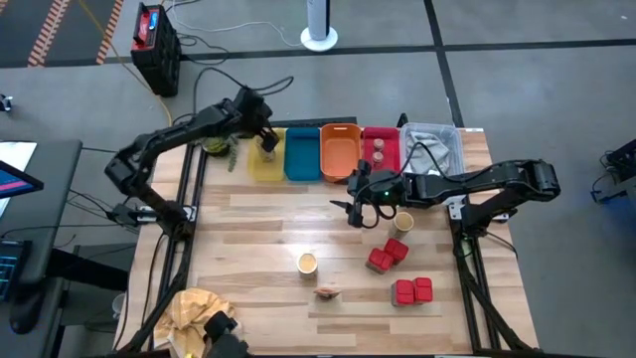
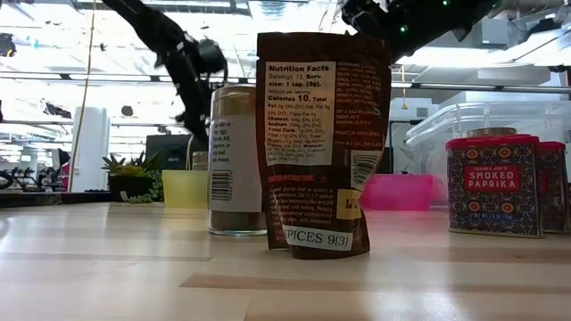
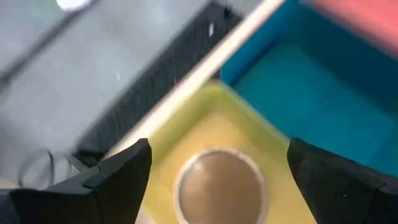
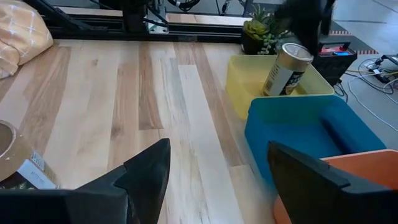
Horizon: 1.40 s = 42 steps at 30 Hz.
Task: Sort spices by type
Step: Put the bottom gold spice bottle into the yellow bin
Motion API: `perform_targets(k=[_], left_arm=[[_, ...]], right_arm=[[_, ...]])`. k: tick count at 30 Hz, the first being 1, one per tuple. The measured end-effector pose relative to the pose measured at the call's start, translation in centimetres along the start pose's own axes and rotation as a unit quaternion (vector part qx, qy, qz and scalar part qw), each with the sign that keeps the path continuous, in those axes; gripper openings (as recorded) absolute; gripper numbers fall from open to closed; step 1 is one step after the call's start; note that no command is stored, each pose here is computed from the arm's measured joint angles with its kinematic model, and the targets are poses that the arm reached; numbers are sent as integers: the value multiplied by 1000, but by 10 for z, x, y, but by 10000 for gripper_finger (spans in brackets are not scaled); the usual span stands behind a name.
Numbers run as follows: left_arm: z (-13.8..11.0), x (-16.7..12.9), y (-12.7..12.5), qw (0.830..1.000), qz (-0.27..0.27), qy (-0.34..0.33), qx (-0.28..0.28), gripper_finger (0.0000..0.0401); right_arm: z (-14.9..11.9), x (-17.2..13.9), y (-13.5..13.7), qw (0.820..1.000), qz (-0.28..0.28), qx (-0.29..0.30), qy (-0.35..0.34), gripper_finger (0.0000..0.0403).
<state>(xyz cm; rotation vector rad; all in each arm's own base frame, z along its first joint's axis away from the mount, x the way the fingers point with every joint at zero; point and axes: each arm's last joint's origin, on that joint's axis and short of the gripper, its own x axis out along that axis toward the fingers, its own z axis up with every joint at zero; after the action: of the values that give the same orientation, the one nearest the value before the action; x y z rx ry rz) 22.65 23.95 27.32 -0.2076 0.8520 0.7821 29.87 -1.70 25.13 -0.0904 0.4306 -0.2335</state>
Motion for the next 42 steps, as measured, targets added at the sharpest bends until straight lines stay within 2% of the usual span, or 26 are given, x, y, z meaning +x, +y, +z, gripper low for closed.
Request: perform_targets(k=[3, 6, 10, 15, 21, 25, 31, 37, 42], left_arm=[[8, -31, -10, 999, -12, -39, 36, 357], [3, -62, -39, 992, -70, -63, 85, 357], [-29, -82, -94, 976, -155, -67, 139, 357], [-75, -107, -171, 941, -270, -90, 181, 357], [-107, -139, -243, 911, -333, -138, 201, 357], [-117, -147, -276, 900, -340, -136, 236, 357], [-105, -149, -311, 898, -325, -94, 281, 358], [-93, -135, -334, 901, -279, -19, 331, 358], [-91, -124, -344, 891, -274, 19, 360, 358]], right_arm=[[-1, 0, 0, 1000, 0, -1, 5, 295], [-4, 0, -1, 1000, -1, -3, 20, 295], [-7, 1, -4, 999, -5, -4, 37, 295], [-10, 1, -9, 999, -11, -2, 50, 295], [-8, 1, -9, 999, -12, 3, 40, 295], [-6, 2, -9, 999, -13, 7, 31, 295], [-11, 2, -11, 999, -15, 1, 53, 295], [-20, 2, -24, 995, -33, 10, 99, 295], [-21, 2, -26, 994, -35, 11, 103, 295]])
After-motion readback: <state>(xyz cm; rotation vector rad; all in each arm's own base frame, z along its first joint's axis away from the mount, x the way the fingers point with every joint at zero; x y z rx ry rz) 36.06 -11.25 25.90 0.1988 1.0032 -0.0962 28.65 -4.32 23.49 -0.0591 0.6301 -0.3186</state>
